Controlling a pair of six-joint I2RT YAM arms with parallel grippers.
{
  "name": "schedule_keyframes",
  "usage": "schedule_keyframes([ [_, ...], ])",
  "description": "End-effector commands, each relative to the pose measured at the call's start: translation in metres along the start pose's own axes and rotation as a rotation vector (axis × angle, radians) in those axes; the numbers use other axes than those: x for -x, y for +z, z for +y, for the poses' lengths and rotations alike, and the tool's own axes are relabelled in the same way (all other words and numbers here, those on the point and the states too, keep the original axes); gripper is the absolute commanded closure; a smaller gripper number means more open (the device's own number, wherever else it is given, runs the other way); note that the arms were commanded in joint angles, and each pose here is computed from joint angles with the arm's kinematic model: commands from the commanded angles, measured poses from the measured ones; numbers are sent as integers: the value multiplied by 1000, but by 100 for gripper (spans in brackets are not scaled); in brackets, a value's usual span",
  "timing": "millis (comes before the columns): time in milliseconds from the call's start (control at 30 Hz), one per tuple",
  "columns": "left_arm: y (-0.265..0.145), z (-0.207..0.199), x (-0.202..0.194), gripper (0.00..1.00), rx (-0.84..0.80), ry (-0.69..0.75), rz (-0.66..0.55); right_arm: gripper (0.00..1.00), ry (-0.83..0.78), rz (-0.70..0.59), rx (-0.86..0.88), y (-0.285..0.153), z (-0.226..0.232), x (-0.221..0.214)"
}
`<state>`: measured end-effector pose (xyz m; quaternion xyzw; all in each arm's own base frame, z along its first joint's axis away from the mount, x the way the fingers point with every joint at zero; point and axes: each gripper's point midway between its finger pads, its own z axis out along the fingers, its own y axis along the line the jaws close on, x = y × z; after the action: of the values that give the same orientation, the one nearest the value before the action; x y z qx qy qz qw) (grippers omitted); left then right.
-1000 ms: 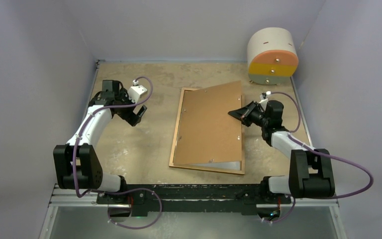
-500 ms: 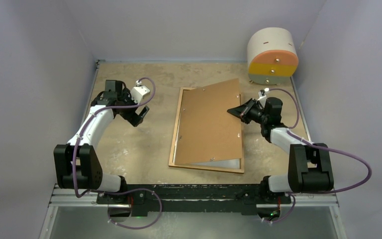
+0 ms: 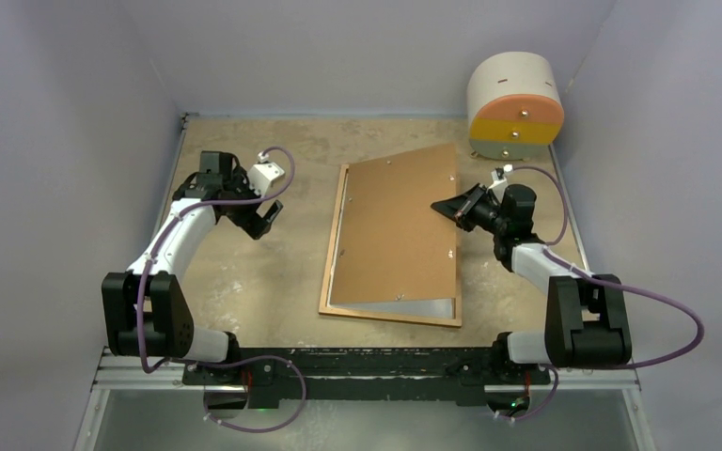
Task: Put the photo into the frame
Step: Turn over the photo frame item on the photo frame.
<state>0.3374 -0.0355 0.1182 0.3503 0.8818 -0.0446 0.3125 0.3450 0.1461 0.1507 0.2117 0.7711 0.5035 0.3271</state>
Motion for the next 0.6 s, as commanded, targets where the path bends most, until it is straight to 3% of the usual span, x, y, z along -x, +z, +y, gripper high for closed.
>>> schedule_keyframes([
  [0,-3,-2,5,0,2,20,-17,100,-33,-30,71,-1,22,8],
  [567,-2,-5,11,0,-10,9,-14,100,30,13,-5,5,-15,-15],
])
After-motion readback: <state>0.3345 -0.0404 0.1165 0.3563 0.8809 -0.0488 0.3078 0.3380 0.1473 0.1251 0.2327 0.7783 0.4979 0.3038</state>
